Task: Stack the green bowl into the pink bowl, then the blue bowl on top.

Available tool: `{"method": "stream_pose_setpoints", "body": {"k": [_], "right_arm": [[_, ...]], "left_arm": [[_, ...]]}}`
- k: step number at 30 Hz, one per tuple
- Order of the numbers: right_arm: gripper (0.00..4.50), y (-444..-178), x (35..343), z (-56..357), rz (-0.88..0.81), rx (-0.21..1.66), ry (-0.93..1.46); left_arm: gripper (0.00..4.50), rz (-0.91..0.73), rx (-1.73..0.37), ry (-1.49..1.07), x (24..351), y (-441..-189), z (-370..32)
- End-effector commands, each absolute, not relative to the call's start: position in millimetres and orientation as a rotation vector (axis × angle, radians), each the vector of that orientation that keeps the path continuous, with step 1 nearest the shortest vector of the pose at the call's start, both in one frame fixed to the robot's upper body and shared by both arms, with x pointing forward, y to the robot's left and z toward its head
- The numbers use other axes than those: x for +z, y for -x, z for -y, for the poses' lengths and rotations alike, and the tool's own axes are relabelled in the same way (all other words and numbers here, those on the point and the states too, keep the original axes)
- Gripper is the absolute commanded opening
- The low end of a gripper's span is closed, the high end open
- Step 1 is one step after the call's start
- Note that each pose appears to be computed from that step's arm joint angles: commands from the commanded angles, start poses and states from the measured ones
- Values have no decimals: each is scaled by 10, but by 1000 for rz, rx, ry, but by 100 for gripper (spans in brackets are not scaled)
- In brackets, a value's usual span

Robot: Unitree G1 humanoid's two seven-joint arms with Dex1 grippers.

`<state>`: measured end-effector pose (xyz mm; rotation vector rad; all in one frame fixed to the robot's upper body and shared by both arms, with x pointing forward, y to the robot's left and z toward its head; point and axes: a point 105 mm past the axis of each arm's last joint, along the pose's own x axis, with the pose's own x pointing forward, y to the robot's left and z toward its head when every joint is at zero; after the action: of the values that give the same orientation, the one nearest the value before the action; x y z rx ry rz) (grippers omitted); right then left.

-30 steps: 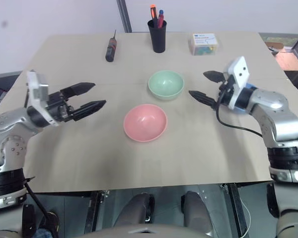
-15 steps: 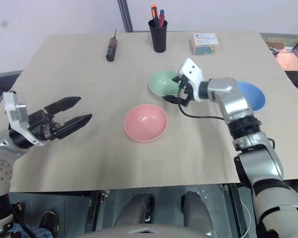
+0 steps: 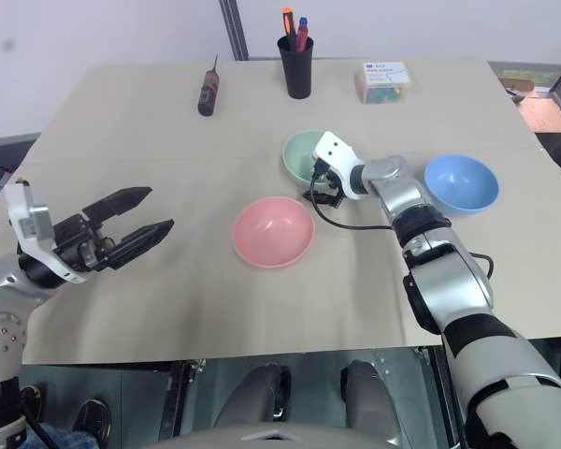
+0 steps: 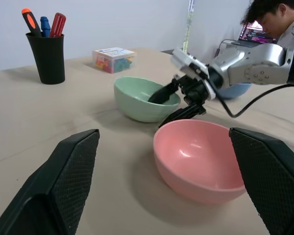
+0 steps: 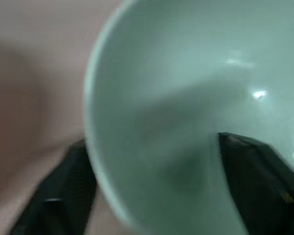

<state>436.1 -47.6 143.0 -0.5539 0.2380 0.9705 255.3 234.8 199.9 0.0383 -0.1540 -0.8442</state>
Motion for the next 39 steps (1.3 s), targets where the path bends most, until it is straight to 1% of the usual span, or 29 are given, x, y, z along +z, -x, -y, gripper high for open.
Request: {"method": "stream_pose_setpoints", "body": {"k": [1, 2, 3, 4, 5, 6, 7, 15, 18, 21, 24, 27, 32, 34, 39], "right_arm": [[192, -4411, 1666, 399, -157, 965, 578], [165, -4408, 1670, 383, -151, 970, 584], [155, -4403, 1676, 367, -146, 976, 588], [121, -4399, 1693, 349, -138, 981, 591], [69, -4396, 1709, 335, -130, 986, 594], [56, -4392, 1726, 323, -120, 991, 603], [7, -4388, 1739, 314, -112, 995, 610], [3, -4363, 1783, 307, -76, 1013, 649], [3, -4250, 1985, 323, 6, 1082, 750], [3, -3999, 2174, 301, 82, 1182, 870], [3, -3709, 2231, 305, 126, 1268, 1028], [3, -3339, 2161, 280, 97, 1385, 1081], [3, -2911, 1988, 225, 82, 1487, 1142], [3, -2818, 1947, 197, 89, 1501, 1161], [3, -2724, 1977, 102, 149, 1501, 1271]], "left_arm": [[450, 213, -853, -80, 2137, -2481, -2330], [450, 214, -852, -80, 2138, -2487, -2331], [450, 216, -851, -78, 2141, -2493, -2331], [450, 216, -852, -77, 2139, -2497, -2328], [450, 215, -854, -75, 2136, -2498, -2324], [450, 215, -851, -65, 2133, -2505, -2323], [450, 209, -846, -53, 2126, -2515, -2326], [450, 198, -880, -39, 2116, -2542, -2295], [450, 191, -879, -39, 2125, -2563, -2312], [450, 177, -884, -43, 2115, -2570, -2326], [450, 165, -891, -42, 2095, -2589, -2325], [450, 160, -893, -46, 2096, -2657, -2321], [450, 152, -909, -55, 2098, -2727, -2322], [450, 155, -914, -59, 2099, -2747, -2321], [450, 157, -931, -64, 2094, -2791, -2305]]}}
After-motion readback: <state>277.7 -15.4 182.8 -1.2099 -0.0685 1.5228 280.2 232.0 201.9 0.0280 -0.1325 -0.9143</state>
